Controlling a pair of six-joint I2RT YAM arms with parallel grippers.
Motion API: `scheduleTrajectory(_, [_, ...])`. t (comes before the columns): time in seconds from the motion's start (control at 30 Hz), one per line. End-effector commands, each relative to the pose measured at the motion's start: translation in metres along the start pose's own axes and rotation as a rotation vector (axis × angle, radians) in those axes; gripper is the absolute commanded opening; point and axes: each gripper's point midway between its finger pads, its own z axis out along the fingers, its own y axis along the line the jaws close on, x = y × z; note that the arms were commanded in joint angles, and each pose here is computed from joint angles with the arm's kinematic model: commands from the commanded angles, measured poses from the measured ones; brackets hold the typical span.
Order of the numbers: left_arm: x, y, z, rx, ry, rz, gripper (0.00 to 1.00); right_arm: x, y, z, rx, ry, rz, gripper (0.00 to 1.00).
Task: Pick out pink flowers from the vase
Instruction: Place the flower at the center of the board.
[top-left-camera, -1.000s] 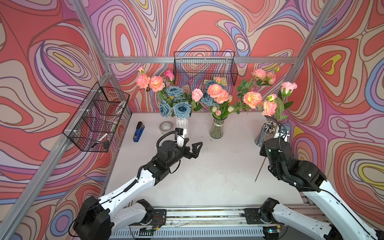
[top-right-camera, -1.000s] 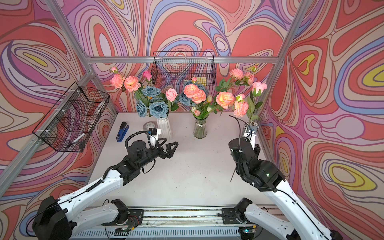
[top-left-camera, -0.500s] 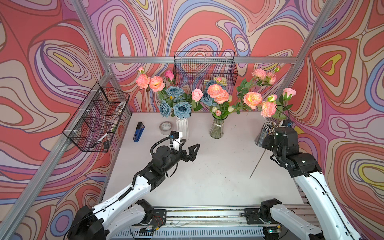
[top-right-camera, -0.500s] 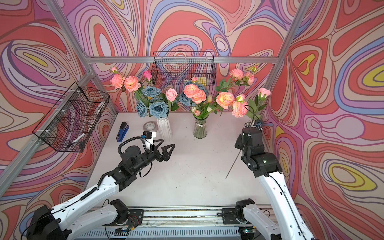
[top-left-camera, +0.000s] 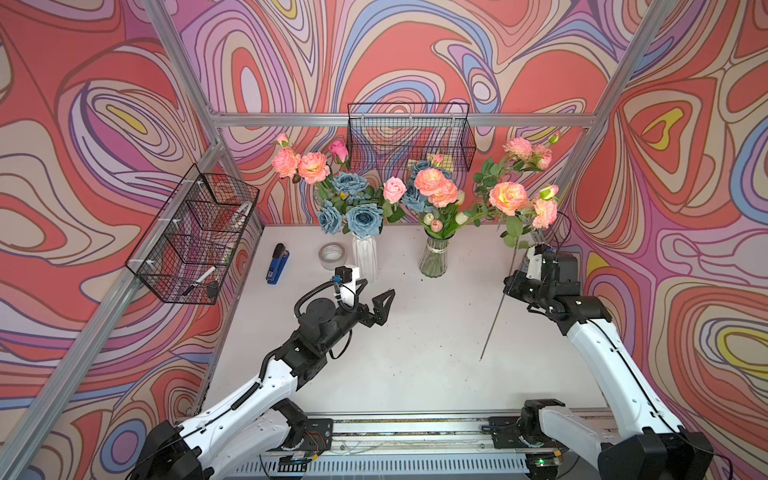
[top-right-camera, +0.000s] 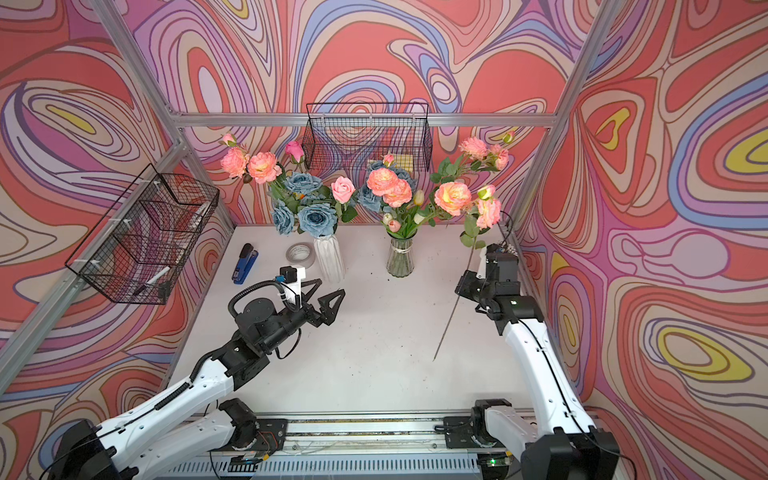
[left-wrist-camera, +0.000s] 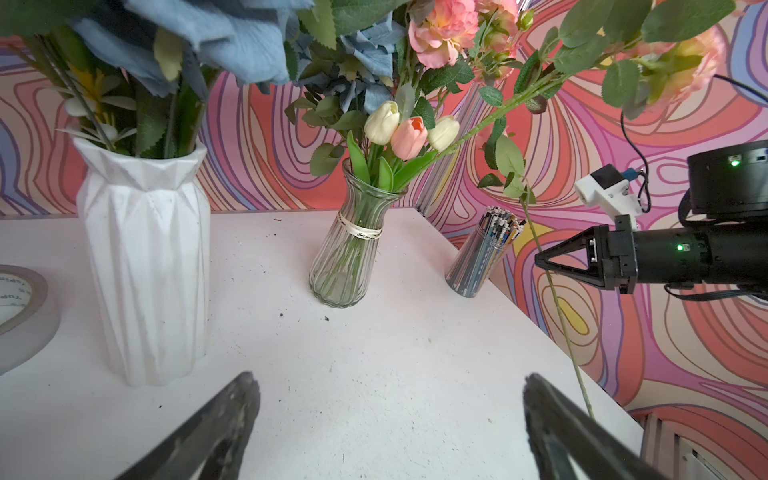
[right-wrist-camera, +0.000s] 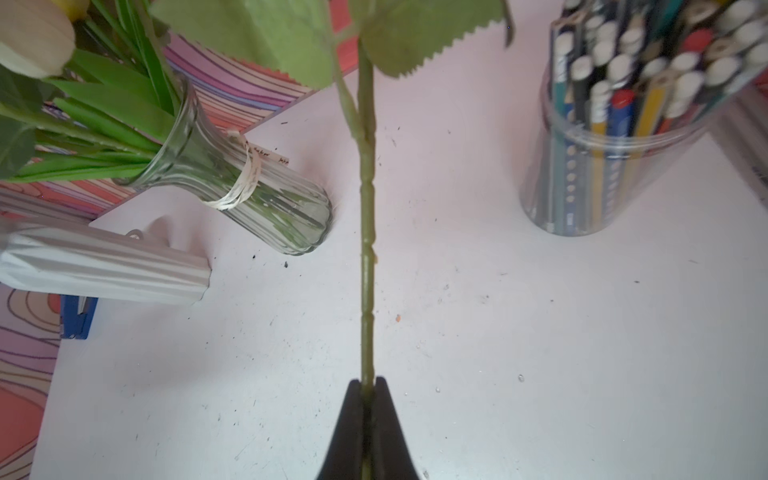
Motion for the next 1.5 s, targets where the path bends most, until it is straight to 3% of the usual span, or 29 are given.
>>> scheduleTrajectory(0.0, [-0.005, 0.019, -0.001, -0.11, -0.041, 0.021, 1.0, 0.012, 0.005, 0.02, -0.079, 0.021, 0.047, 0.0])
scheduleTrajectory(0.3, [-0.006, 0.075, -0.02, -0.407, -0.145, 0.026, 1.0, 0.035, -0.008, 0.06, -0.096, 0.06, 0.073, 0.0])
scheduleTrajectory(0.57, [-0.013, 0.111, -0.032, -0.537, -0.216, 0.021, 1.0, 0.05, -0.016, 0.093, -0.101, 0.128, 0.044, 0.0])
scheduleTrajectory(0.83, [-0.033, 0.169, -0.047, -0.634, -0.309, -0.107, 1.0, 0.057, -0.013, 0.111, -0.121, 0.178, 0.038, 0.0])
scheduleTrajectory(1.0, [-0.054, 0.184, -0.038, -0.593, -0.356, -0.104, 1.0, 0.061, -0.008, 0.128, -0.069, 0.209, -0.025, 0.0])
scheduleTrajectory(1.1, [-0.065, 0.186, -0.021, -0.485, -0.347, -0.09, 1.0, 0.066, -0.003, 0.136, -0.033, 0.234, -0.072, 0.0])
scheduleTrajectory(1.37, [-0.103, 0.169, 0.018, -0.163, -0.435, 0.113, 1.0, 0.083, -0.01, 0.149, -0.011, 0.298, -0.068, 0.0])
scheduleTrajectory(1.47, [-0.106, 0.179, 0.03, -0.129, -0.446, 0.114, 1.0, 0.086, -0.011, 0.15, -0.012, 0.312, -0.063, 0.0])
